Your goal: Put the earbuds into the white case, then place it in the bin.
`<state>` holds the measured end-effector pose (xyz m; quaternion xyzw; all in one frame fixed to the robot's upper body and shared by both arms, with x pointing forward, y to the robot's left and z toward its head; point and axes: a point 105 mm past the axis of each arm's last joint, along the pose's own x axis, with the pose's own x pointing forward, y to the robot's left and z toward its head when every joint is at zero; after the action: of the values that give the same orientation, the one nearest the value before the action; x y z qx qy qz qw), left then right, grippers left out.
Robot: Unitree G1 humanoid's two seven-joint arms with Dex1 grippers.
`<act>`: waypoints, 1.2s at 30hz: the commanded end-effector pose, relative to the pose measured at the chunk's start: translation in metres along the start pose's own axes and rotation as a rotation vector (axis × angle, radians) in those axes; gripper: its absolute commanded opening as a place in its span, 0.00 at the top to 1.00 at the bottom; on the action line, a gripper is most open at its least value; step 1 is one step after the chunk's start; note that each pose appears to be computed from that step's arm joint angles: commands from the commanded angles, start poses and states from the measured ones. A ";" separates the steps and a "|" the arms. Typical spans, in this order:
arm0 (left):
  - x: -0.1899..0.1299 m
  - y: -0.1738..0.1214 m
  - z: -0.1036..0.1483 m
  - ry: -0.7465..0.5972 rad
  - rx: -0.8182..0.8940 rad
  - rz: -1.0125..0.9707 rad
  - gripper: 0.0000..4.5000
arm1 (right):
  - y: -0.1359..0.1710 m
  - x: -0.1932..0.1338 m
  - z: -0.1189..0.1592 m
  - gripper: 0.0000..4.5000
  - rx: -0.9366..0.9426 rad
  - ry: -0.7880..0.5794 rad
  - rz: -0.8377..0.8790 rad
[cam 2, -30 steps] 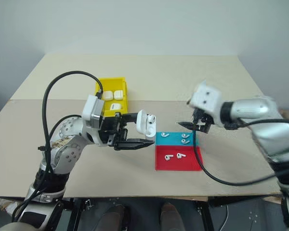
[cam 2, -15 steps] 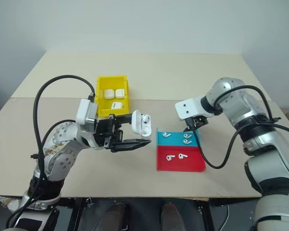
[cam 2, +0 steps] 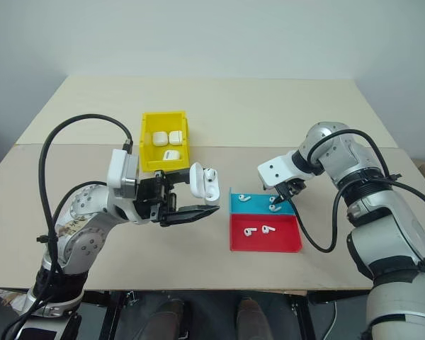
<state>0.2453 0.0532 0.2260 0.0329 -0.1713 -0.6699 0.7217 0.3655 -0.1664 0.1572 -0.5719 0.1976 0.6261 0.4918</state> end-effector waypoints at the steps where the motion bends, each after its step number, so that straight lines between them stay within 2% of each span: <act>1: 0.000 -0.003 0.011 -0.023 0.031 -0.010 0.39 | 0.006 -0.003 0.001 0.42 -0.024 -0.005 0.048; 36: 0.000 -0.004 0.010 -0.021 0.031 0.003 0.39 | 0.020 0.019 -0.008 0.42 -0.045 0.037 0.137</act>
<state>0.2460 0.0546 0.2254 0.0343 -0.1687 -0.6631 0.7285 0.3579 -0.1717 0.1280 -0.5762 0.2261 0.6444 0.4490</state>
